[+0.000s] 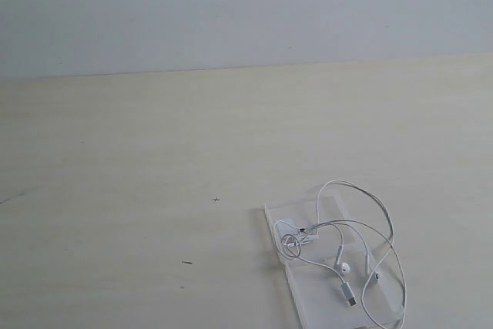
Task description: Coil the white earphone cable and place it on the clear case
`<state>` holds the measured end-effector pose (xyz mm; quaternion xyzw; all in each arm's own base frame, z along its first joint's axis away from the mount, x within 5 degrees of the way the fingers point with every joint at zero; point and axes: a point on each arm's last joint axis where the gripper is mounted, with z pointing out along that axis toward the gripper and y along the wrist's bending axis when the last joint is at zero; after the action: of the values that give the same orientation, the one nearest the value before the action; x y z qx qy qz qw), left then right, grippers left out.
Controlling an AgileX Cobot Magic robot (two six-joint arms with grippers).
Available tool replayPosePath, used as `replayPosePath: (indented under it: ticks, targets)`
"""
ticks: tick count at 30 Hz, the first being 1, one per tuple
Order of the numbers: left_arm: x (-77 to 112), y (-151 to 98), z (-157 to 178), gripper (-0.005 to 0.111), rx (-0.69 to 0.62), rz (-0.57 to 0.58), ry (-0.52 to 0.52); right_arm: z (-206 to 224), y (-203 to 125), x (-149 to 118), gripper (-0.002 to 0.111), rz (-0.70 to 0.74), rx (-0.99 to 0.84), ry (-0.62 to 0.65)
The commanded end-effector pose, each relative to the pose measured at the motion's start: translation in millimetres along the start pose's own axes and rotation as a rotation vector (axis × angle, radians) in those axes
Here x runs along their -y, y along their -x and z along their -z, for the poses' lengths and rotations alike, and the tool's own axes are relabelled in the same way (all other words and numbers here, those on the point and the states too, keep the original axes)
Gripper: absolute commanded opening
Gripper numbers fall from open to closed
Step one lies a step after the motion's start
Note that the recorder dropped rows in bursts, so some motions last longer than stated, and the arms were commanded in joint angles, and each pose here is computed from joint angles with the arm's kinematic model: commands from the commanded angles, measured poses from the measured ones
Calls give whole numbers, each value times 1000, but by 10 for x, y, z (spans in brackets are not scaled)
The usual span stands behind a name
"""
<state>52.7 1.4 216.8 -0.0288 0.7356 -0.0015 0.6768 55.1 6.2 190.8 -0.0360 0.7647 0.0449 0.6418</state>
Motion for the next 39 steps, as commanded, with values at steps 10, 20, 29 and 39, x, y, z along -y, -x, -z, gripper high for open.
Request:
replayPosePath:
  ticks: [10, 20, 29, 39]
  targets:
    - [-6, -325, -40, 0, -152, 20, -1, 1, -9, 3, 0, 1, 4, -5]
    - [-5, -352, -35, 0, -181, -30, -6, 1, -9, 3, 0, 1, 4, -5]
    - [-5, -352, -35, 0, -181, -33, -6, 1, -9, 3, 0, 1, 4, -5]
    - [-5, -352, -35, 0, -181, -33, -6, 1, -9, 3, 0, 1, 4, -5]
